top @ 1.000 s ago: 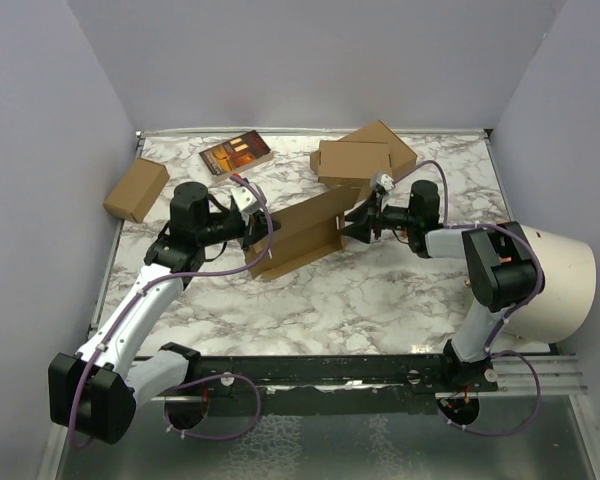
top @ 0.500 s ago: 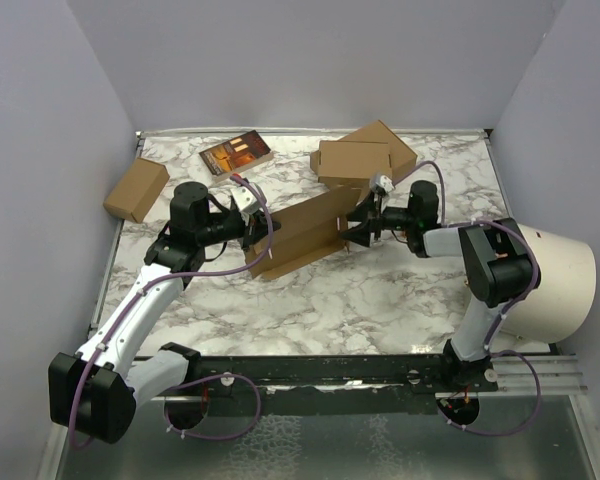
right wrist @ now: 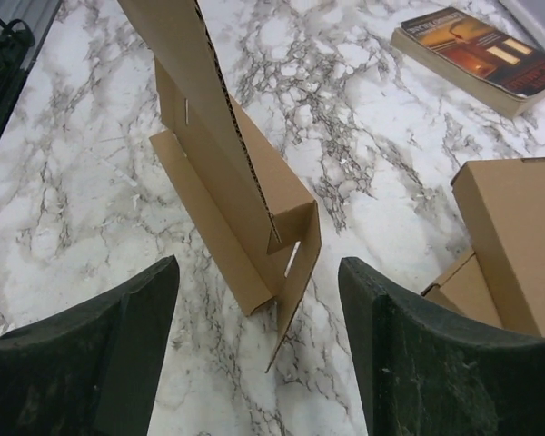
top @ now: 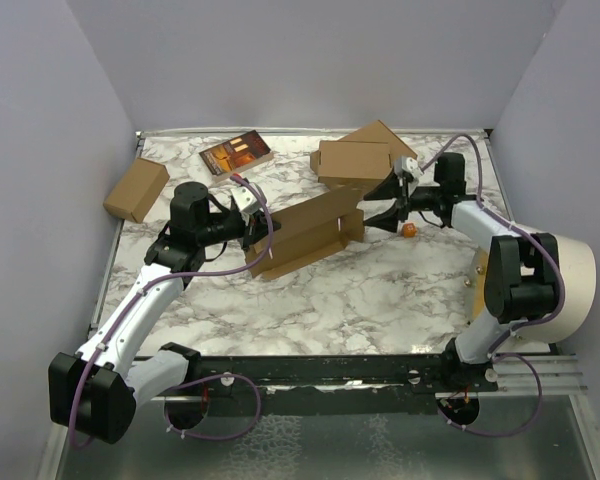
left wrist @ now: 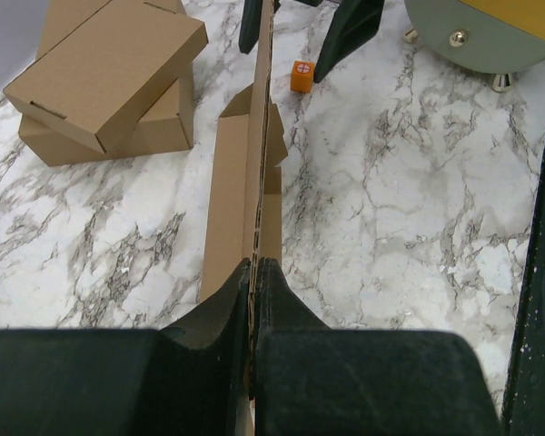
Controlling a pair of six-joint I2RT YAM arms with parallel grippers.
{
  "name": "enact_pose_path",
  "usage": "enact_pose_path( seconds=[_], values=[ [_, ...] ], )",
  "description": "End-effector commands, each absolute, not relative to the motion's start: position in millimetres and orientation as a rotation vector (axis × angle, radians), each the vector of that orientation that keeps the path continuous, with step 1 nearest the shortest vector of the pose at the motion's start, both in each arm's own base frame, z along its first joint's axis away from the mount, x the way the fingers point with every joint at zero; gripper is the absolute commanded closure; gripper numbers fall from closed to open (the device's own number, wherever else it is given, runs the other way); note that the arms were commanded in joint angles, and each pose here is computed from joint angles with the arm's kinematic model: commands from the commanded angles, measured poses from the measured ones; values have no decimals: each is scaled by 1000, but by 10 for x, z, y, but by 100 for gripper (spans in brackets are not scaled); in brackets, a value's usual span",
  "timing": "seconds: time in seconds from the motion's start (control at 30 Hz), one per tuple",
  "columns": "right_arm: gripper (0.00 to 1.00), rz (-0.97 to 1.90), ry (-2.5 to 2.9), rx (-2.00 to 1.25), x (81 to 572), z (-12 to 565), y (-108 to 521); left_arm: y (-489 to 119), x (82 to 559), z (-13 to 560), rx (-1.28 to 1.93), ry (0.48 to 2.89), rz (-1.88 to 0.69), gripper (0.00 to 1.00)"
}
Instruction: Fold the paper box
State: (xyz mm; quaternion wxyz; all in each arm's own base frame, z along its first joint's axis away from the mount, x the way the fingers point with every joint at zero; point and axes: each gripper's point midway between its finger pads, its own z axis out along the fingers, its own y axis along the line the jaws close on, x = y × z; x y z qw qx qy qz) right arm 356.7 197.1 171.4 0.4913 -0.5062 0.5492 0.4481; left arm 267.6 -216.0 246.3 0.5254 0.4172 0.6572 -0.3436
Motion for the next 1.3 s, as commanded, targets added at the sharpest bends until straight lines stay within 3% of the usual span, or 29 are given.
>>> enact_pose_path(
  seconds=[0.0, 0.07, 0.2, 0.3, 0.5, 0.87, 1.27],
  values=[
    [37, 1079, 1346, -1219, 3524, 1800, 1805, -2165, 2564, 2284, 1008, 1639, -869, 100],
    [49, 1006, 1460, -1128, 3718, 1748, 1726, -2166, 2562, 2288, 1009, 1636, -869, 100],
    [86, 841, 1607, -925, 4101, 1658, 1567, -2168, 2559, 2289, 1010, 1635, -871, 100],
    [98, 793, 1673, -834, 4280, 1529, 1513, -2172, 2558, 2293, 1011, 1632, -874, 100],
    [97, 893, 1666, -969, 4111, 1254, 1842, -2178, 2559, 2299, 1013, 1629, -877, 100],
    [65, 1105, 1533, -1127, 3691, 1223, 2171, -2193, 2562, 2296, 1016, 1628, -886, 100],
    [57, 1192, 1533, -1135, 3581, 1180, 2306, -2190, 2535, 2297, 1019, 1623, -891, 100]
  ],
)
